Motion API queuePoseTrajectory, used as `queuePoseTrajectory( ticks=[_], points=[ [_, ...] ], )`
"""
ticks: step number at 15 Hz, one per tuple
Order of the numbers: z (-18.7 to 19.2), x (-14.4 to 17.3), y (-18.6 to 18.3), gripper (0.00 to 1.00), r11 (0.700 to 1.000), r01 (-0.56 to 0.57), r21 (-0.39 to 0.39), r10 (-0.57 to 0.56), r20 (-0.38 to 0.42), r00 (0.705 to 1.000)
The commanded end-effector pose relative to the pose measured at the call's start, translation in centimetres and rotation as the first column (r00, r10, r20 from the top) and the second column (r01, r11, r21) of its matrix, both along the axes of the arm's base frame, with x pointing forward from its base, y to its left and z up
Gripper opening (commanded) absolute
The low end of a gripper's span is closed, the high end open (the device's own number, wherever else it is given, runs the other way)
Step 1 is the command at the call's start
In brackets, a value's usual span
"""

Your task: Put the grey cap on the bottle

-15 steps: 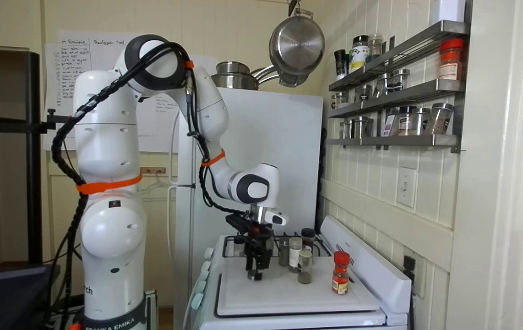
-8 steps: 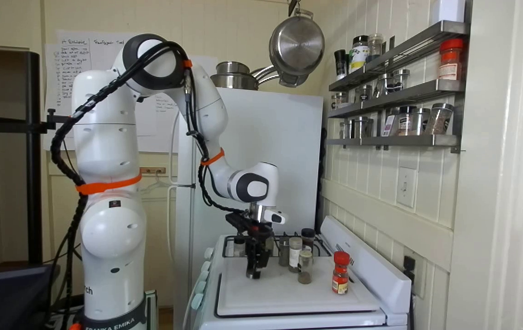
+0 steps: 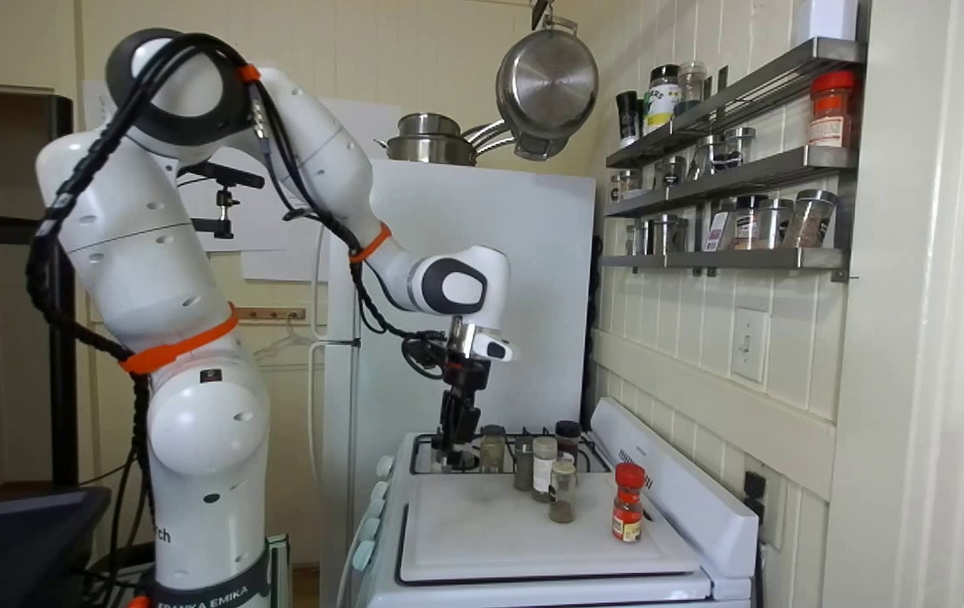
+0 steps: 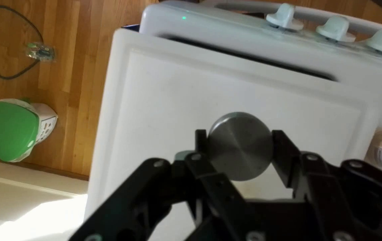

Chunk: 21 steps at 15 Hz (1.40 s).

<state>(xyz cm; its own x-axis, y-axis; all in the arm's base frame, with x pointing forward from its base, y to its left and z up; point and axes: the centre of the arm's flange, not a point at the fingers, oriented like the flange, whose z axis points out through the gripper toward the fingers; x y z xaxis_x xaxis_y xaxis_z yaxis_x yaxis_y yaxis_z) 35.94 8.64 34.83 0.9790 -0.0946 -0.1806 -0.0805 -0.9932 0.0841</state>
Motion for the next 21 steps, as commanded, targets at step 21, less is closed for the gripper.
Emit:
queuePoseTrajectory(
  ticks=[21],
  points=[
    [6.1, 4.6, -16.2, 0.24, 0.959, 0.269, 0.091, -0.284, 0.281, 0.917]
  ],
)
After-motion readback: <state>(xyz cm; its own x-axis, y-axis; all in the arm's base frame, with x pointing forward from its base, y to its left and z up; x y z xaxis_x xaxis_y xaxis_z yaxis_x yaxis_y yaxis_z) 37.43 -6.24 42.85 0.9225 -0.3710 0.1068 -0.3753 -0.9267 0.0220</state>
